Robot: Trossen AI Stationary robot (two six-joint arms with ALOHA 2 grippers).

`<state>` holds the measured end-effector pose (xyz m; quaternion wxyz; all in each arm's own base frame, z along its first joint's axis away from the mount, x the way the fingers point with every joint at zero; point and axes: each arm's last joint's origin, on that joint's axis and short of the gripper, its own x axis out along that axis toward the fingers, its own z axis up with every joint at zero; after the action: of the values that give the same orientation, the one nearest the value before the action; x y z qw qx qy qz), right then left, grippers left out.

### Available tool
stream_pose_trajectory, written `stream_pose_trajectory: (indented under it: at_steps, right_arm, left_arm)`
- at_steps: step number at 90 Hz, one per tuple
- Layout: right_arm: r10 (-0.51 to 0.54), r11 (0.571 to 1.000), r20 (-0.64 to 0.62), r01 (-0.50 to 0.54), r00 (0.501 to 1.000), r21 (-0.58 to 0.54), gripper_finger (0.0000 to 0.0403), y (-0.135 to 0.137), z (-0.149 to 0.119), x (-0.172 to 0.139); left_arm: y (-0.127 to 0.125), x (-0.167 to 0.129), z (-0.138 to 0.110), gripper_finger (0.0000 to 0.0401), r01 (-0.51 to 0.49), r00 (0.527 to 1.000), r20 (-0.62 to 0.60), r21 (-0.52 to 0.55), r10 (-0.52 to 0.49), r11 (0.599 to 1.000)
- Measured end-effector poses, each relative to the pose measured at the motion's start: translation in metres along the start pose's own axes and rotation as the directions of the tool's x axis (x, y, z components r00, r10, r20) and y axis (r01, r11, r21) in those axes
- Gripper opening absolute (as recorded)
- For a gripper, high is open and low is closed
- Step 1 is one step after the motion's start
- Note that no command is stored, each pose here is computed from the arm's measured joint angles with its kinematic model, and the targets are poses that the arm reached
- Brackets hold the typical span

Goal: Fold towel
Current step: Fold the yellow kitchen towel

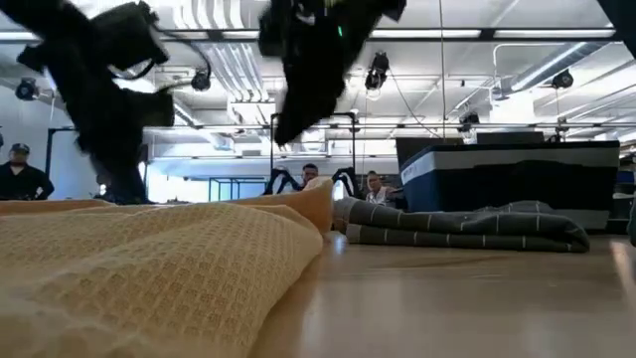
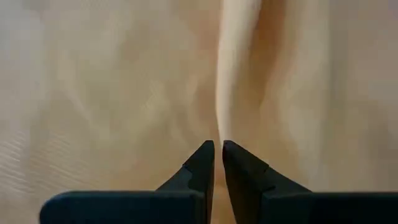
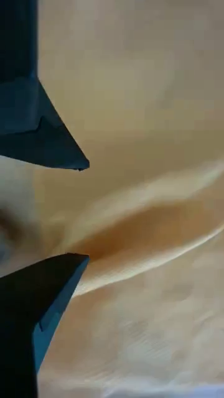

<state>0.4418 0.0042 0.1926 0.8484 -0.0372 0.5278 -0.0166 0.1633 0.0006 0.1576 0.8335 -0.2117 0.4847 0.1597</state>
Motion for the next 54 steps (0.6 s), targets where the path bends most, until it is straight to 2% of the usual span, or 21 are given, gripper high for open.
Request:
stream_pose_trajectory:
  at_steps: [11, 19, 25, 32, 37, 54]
  right_arm:
    - [-0.029, 0.999, -0.126, 0.034, 0.992, 0.038, 0.0205, -0.001, -0.021, 0.012]
    - [-0.028, 0.998, -0.139, 0.037, 0.99, 0.059, 0.0199, 0.0, -0.027, 0.016]
    - [-0.028, 0.998, -0.145, 0.036, 0.989, 0.054, 0.0194, 0.0, -0.031, 0.022]
    - [-0.026, 0.998, -0.136, 0.032, 0.99, 0.044, 0.0189, 0.003, -0.036, 0.03]
    - [-0.017, 0.999, -0.157, 0.023, 0.987, 0.042, 0.0186, 0.004, -0.043, 0.04]
    - [0.058, 0.998, -0.105, -0.056, 0.993, 0.024, 0.0171, 0.009, -0.049, 0.068]
  left_arm:
    - [0.001, 0.011, -0.016, 0.002, -0.039, 0.995, -0.091, -0.015, 0.038, 0.999]
    - [0.006, 0.013, -0.023, 0.002, -0.15, 0.978, -0.153, -0.062, 0.139, 0.987]
    - [0.013, 0.011, -0.029, 0.002, -0.276, 0.947, -0.196, -0.092, 0.254, 0.957]
    - [0.018, 0.008, -0.034, 0.002, -0.36, 0.917, -0.227, -0.124, 0.326, 0.925]
    - [0.017, 0.004, -0.032, 0.002, -0.354, 0.923, -0.209, -0.141, 0.322, 0.925]
    - [0.015, 0.0, -0.027, 0.002, -0.327, 0.939, -0.161, -0.138, 0.304, 0.935]
